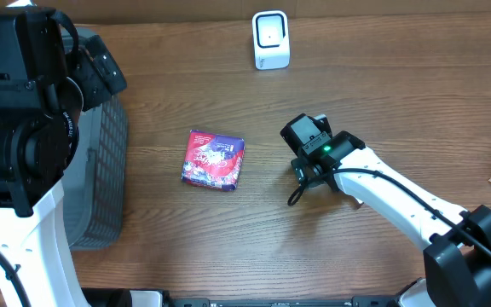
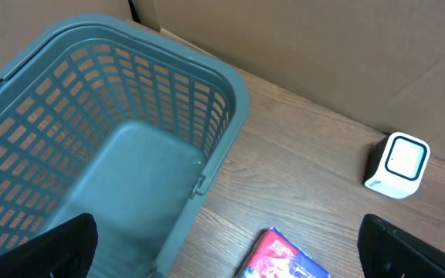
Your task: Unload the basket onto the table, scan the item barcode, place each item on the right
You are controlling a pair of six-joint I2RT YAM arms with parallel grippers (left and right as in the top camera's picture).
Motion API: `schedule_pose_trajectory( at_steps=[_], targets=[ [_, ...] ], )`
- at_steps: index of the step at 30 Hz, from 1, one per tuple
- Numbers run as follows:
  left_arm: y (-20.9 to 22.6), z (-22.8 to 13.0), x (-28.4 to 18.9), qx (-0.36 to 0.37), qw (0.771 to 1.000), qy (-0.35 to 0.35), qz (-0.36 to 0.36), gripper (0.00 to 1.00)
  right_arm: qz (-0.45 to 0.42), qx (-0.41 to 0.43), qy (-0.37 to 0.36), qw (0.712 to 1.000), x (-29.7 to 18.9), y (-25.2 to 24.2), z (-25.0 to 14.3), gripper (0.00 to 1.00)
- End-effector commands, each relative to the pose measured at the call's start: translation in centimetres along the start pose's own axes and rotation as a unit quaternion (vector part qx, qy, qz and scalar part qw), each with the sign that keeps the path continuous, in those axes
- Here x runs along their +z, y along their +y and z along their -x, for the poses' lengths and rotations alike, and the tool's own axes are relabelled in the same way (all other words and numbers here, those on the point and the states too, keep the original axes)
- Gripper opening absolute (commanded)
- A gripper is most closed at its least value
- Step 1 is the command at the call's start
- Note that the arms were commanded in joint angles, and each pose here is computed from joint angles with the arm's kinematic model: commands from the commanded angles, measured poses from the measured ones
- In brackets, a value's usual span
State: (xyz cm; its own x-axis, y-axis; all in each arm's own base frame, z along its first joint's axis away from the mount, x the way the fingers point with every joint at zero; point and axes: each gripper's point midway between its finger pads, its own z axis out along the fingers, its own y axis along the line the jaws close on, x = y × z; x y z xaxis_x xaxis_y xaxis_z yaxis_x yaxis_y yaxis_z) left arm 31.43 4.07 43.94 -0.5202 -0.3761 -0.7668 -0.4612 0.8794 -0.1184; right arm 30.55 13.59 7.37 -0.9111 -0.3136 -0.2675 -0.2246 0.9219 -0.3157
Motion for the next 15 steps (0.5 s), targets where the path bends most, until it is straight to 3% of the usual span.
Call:
schedule_pose_trajectory(
  at_steps=[1, 4, 7, 15],
  targets=[
    [0.2, 0.2, 0.2, -0.007, 1.000, -0.003, 0.008, 1.00, 0.134, 0.114, 0.040, 0.984, -2.3, 3.3, -0.2, 1.00],
    [0.2, 0.2, 0.2, -0.007, 1.000, -0.003, 0.008, 1.00, 0.237, 0.100, 0.047, 0.965, -6.0, 4.6, 0.4, 1.00],
    [0.2, 0.2, 0.2, -0.007, 1.000, -0.003, 0.008, 1.00, 0.284, 0.044, 0.032, 0.957, -8.1, 3.5, 0.9, 1.00],
    [0.2, 0.2, 0.2, -0.007, 1.000, -0.003, 0.008, 1.00, 0.368, 0.089, -0.022, 0.925, -5.4, -4.7, 3.8, 1.00]
  ],
)
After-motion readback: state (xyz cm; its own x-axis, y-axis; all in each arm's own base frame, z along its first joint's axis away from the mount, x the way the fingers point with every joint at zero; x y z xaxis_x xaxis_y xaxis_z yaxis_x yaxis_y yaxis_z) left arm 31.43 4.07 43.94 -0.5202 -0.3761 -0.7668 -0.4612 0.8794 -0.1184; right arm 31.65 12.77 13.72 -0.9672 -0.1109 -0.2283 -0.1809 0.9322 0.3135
